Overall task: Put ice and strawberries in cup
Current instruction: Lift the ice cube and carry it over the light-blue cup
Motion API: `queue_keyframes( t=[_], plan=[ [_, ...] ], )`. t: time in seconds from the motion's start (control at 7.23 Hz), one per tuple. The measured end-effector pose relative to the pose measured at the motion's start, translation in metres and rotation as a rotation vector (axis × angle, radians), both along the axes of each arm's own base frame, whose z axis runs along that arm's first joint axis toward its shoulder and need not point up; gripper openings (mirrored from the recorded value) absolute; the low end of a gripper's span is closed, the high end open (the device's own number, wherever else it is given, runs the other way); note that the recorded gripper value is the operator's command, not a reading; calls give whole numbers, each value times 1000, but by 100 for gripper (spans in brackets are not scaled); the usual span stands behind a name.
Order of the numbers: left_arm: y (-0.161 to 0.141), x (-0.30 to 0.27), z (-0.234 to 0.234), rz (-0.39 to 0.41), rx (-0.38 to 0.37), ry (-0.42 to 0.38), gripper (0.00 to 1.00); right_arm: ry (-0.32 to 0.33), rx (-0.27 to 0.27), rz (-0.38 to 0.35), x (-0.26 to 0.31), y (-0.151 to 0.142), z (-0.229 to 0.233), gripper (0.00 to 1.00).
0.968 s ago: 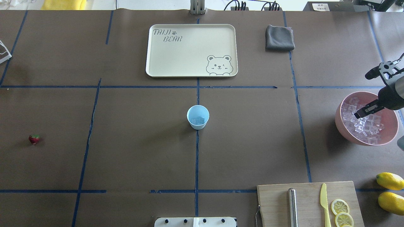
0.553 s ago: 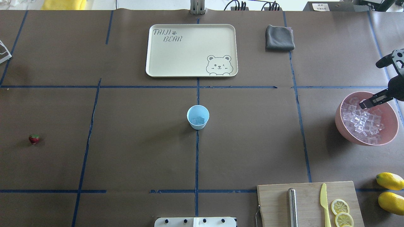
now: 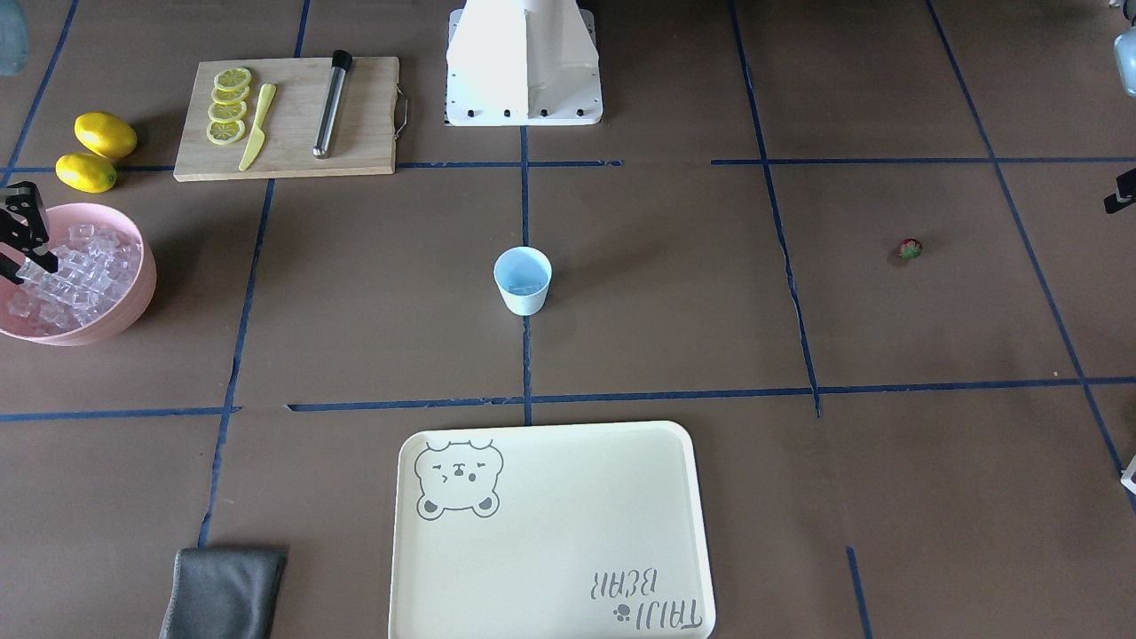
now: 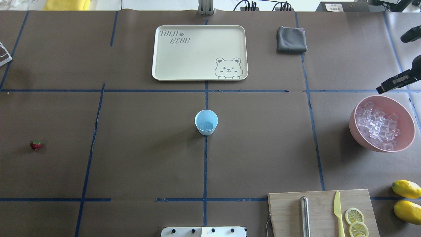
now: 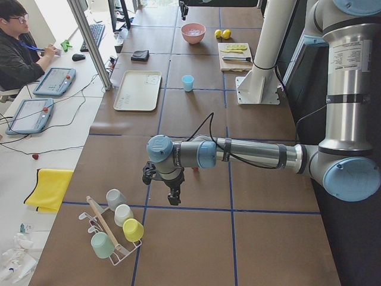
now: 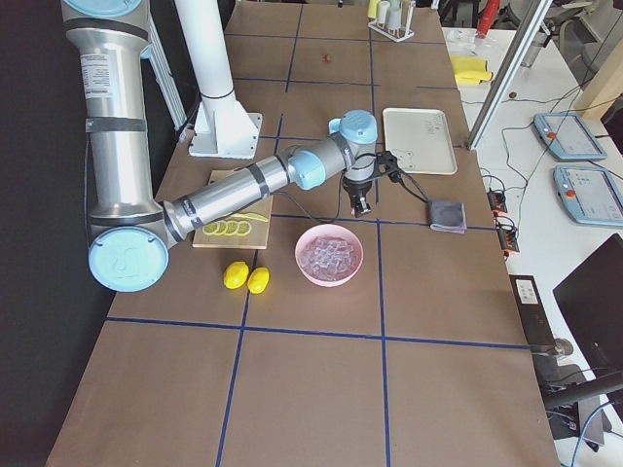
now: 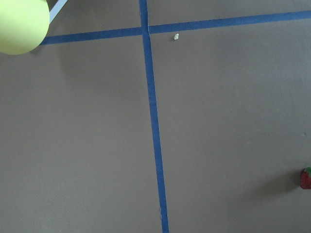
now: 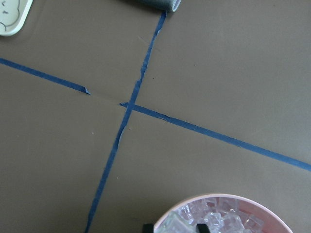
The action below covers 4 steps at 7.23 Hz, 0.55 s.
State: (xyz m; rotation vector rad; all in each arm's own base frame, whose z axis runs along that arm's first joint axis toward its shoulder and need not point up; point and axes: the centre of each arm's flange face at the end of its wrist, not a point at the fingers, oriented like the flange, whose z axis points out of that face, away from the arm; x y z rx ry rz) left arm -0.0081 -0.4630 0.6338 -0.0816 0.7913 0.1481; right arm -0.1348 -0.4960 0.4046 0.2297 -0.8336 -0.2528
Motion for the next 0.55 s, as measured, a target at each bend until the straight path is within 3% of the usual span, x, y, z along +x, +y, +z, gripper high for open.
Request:
queue_keyframes(
  t=[0.28,0.55],
  plan=[
    [0,0,0,0,0,1,100,-31,-59,45,-61,-9,-68,0],
    [-1,0,1,0,-1,0,100,-46,-101,72,-174,8,-138,0]
  ],
)
